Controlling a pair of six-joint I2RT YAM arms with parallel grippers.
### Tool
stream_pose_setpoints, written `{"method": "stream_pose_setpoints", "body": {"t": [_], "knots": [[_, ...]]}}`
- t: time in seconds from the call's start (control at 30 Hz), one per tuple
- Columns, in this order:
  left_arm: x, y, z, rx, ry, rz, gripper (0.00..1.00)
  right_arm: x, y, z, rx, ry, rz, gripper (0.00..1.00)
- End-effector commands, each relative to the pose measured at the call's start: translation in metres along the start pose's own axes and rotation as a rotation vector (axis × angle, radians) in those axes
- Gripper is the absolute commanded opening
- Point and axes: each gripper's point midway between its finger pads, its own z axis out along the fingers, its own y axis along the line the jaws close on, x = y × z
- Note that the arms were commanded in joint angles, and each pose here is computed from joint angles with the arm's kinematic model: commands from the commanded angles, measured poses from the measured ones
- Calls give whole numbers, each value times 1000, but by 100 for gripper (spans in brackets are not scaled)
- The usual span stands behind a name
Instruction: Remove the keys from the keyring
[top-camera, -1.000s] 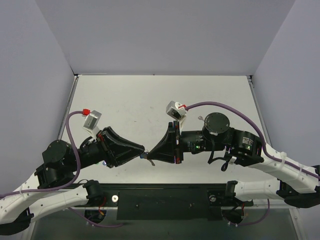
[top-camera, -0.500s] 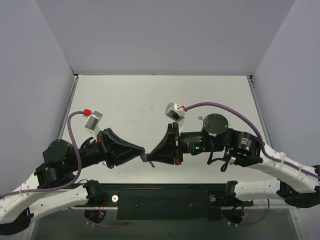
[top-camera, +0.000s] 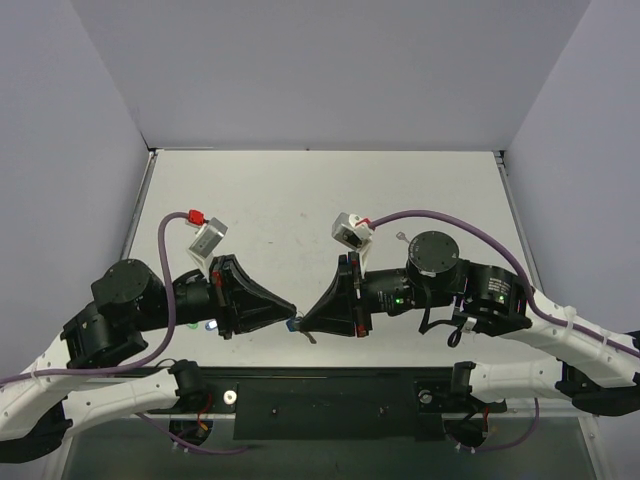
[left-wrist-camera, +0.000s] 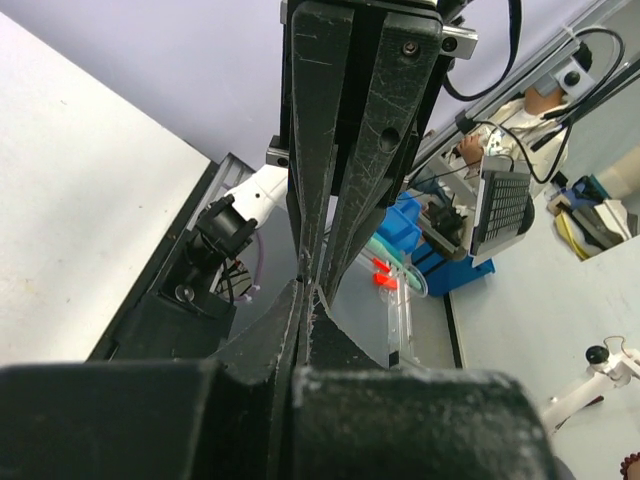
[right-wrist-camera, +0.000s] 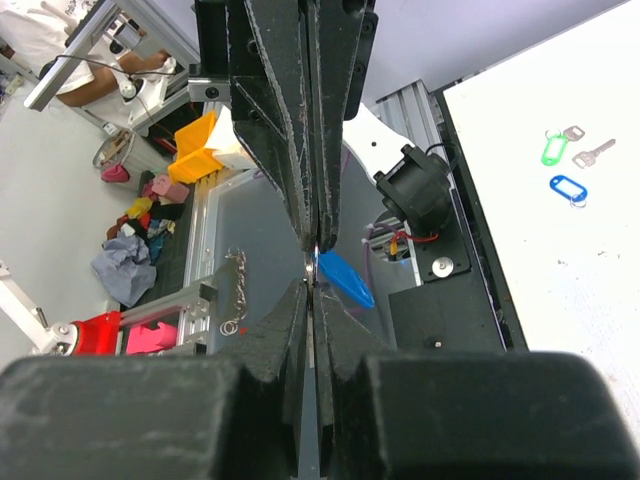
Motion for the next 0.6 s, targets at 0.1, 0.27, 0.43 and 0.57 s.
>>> {"method": "stream_pose_setpoints", "body": {"t": [0.1, 0.27, 0.43, 0.57], "knots": [[9, -26, -9, 90, 127, 55, 0, 0, -2, -6, 21, -2, -9, 0], [16, -31, -6, 120, 183, 51, 0, 2, -3, -3, 24, 10, -5, 0], [23, -24, -6, 77, 246, 50, 0, 4, -4, -4, 35, 14, -5, 0], [31, -16, -6, 34, 307, 52, 0, 6, -5, -6, 47, 23, -9, 0]]}}
